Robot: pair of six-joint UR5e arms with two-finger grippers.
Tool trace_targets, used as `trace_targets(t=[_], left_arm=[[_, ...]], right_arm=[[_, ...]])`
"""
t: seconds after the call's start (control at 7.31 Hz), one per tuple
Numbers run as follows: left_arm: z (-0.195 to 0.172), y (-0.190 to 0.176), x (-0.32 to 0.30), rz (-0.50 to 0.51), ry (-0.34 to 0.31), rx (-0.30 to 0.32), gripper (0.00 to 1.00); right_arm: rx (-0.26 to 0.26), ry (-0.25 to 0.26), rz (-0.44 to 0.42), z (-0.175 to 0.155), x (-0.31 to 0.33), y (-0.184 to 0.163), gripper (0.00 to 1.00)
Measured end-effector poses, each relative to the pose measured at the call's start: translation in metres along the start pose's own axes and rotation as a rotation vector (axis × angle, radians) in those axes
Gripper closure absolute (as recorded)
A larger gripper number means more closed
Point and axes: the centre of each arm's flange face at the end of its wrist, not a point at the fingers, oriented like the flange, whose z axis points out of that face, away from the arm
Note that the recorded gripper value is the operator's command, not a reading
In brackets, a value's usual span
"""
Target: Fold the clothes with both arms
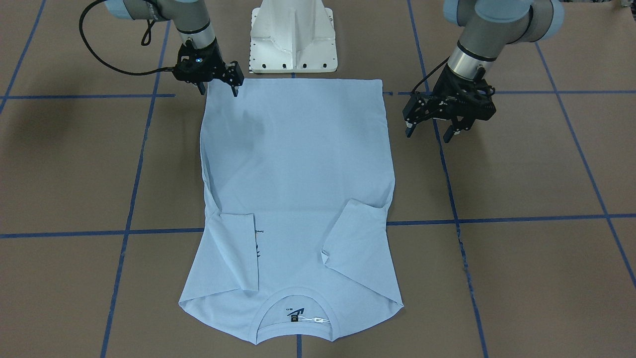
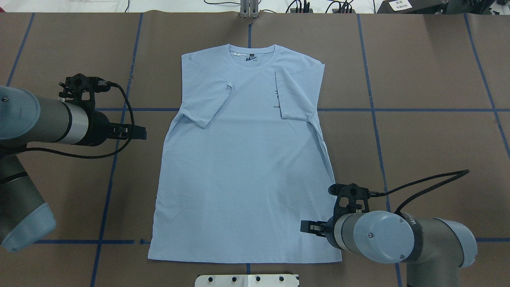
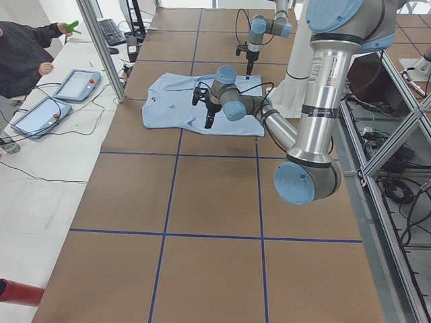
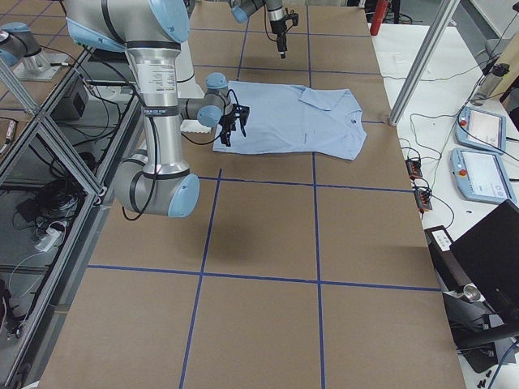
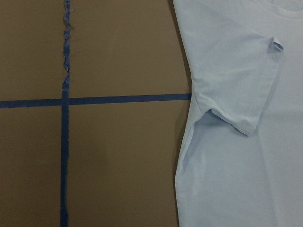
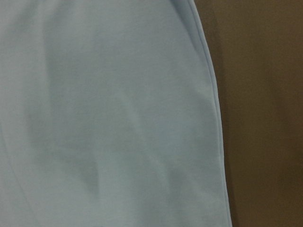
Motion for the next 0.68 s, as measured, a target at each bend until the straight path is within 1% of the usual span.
trace_targets(t=[0.27, 0.41, 0.55, 0.68], left_arm=[[-0.002, -0.001, 0.006, 0.004, 0.011, 0.003, 0.00], [-0.003, -0.002, 0.008, 0.006, 0.015, 0.005, 0.00], [-0.004, -0.003, 0.011, 0.008, 0.020, 0.007, 0.00], [-0.004, -0.004, 0.012, 0.009, 0.022, 0.007, 0.00]], right_arm=[[-0.021, 0.023, -0.006, 0.006, 0.008, 0.007, 0.04], [-0.030, 0.039, -0.007, 0.010, 0.015, 0.008, 0.14], [-0.039, 0.052, -0.007, 0.012, 0.022, 0.009, 0.50], [-0.050, 0.059, -0.006, 0.013, 0.026, 0.010, 0.74]])
